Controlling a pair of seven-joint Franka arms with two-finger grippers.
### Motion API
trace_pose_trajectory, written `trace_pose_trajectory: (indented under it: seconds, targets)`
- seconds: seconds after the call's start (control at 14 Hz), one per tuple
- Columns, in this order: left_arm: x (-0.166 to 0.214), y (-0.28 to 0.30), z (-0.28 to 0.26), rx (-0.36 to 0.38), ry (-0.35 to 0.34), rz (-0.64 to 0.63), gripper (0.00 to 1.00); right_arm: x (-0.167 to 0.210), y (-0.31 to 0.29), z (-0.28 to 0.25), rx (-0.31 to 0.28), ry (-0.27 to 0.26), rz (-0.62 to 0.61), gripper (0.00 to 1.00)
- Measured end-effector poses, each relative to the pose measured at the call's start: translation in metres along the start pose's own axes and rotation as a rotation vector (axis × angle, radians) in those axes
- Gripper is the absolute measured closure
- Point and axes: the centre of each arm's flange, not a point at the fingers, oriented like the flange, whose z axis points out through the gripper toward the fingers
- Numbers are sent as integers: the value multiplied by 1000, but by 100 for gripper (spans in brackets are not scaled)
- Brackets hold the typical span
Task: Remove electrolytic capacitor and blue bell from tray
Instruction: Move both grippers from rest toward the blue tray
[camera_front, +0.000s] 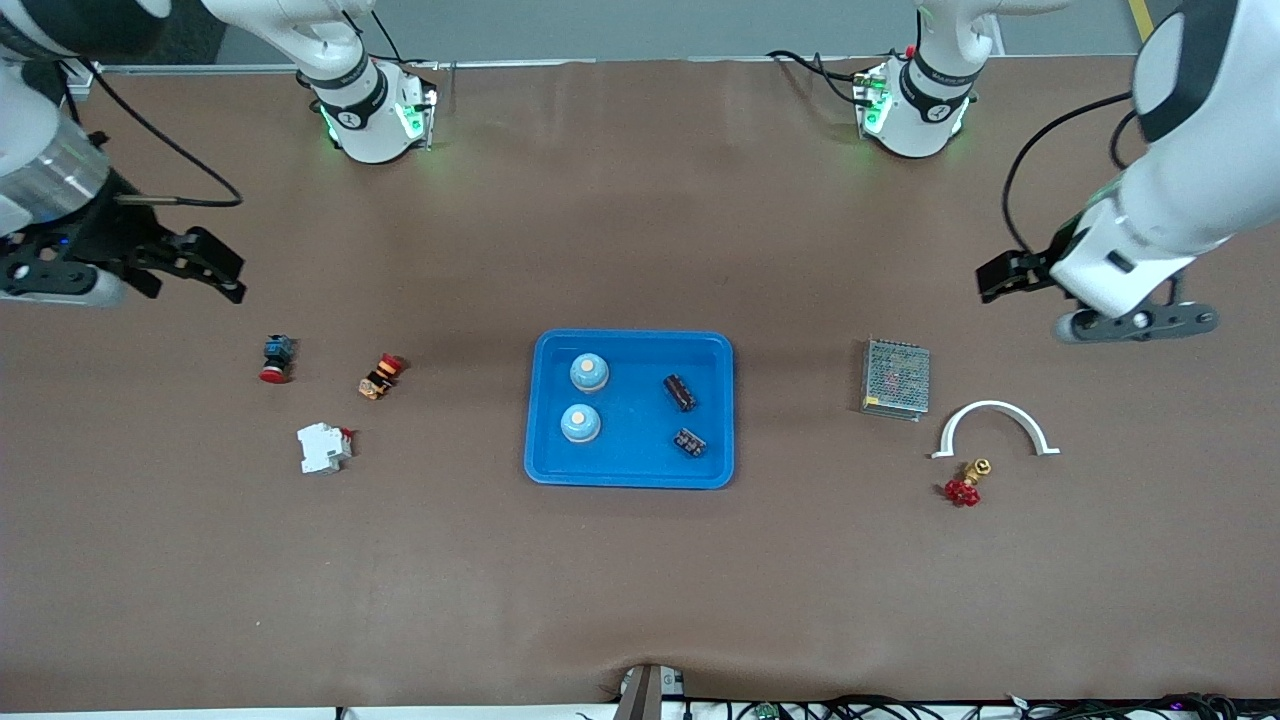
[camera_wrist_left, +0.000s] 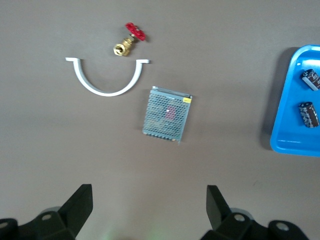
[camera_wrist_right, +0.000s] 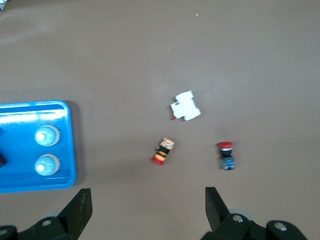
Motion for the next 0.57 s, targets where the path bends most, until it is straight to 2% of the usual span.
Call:
trace_pose_trajectory:
  seconds: [0.36, 0.57]
  targets:
    - [21, 57, 66, -9, -14, -111, 0, -28, -109, 30, 0, -41, 46, 0]
    - [30, 108, 110, -29, 2, -211, 0, -40, -168, 68, 0, -59, -3, 0]
